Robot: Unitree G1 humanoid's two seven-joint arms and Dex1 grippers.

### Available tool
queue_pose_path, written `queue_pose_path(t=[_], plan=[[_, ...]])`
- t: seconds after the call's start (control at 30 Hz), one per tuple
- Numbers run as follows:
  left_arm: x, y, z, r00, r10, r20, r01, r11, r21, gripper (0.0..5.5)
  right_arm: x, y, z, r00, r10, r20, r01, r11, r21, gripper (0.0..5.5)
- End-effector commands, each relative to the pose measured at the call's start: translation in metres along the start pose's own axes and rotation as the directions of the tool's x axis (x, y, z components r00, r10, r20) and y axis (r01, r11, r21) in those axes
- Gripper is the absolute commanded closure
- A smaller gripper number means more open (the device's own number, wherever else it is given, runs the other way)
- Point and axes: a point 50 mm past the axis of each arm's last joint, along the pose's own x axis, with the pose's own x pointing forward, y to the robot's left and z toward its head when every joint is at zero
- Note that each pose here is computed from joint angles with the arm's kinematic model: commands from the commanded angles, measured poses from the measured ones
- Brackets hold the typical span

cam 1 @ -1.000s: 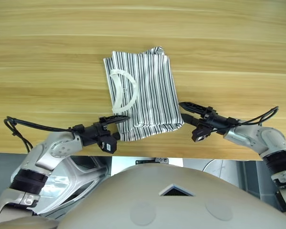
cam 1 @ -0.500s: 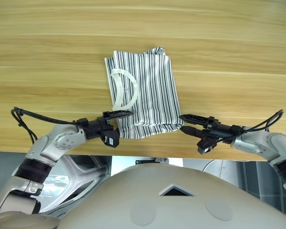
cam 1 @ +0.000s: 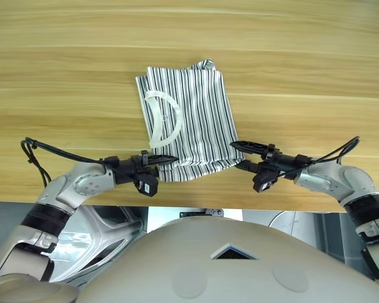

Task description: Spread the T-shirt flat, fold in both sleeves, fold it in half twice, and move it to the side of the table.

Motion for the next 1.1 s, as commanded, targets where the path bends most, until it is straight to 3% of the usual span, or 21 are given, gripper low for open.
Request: queue_pose_path(t=[0.03, 0.23, 0.53, 0.7, 0.83, 0.93, 1.1], plan=[[-0.005, -0.052, -0.020, 0.964, -0.234, -0.126, 0.213, 0.963, -0.165, 4.72, -0.004, 0.011, -0.004, 0.998, 0.064, -0.025, -0.064, 0.998, 0.027, 2.81], [-0.005, -0.053, -0.026, 0.964, -0.228, -0.135, 0.202, 0.962, -0.181, 5.20, -0.011, 0.012, -0.009, 0.997, 0.053, -0.053, -0.050, 0.997, 0.057, 4.01], [0.000, -0.055, -0.028, 0.970, -0.207, -0.126, 0.181, 0.965, -0.191, 5.26, -0.012, 0.011, -0.020, 0.993, 0.014, -0.115, -0.005, 0.996, 0.084, 5.49], [0.002, -0.055, -0.029, 0.973, -0.196, -0.120, 0.171, 0.966, -0.192, 5.26, -0.011, 0.010, -0.019, 0.993, -0.006, -0.115, 0.016, 0.996, 0.084, 5.50], [0.004, -0.044, -0.023, 0.989, -0.123, -0.081, 0.106, 0.977, -0.186, 5.26, -0.010, 0.013, 0.000, 0.999, 0.002, -0.043, 0.002, 0.996, 0.090, 5.50], [0.009, -0.037, -0.010, 0.998, -0.057, -0.030, 0.050, 0.981, -0.189, 5.26, -0.012, 0.016, 0.025, 1.000, 0.020, 0.015, -0.022, 0.992, 0.121, 5.50], [0.007, -0.042, 0.025, 0.998, -0.037, 0.042, 0.046, 0.972, -0.232, 5.26, -0.030, 0.011, 0.055, 0.998, 0.061, -0.024, -0.054, 0.976, 0.212, 5.50]])
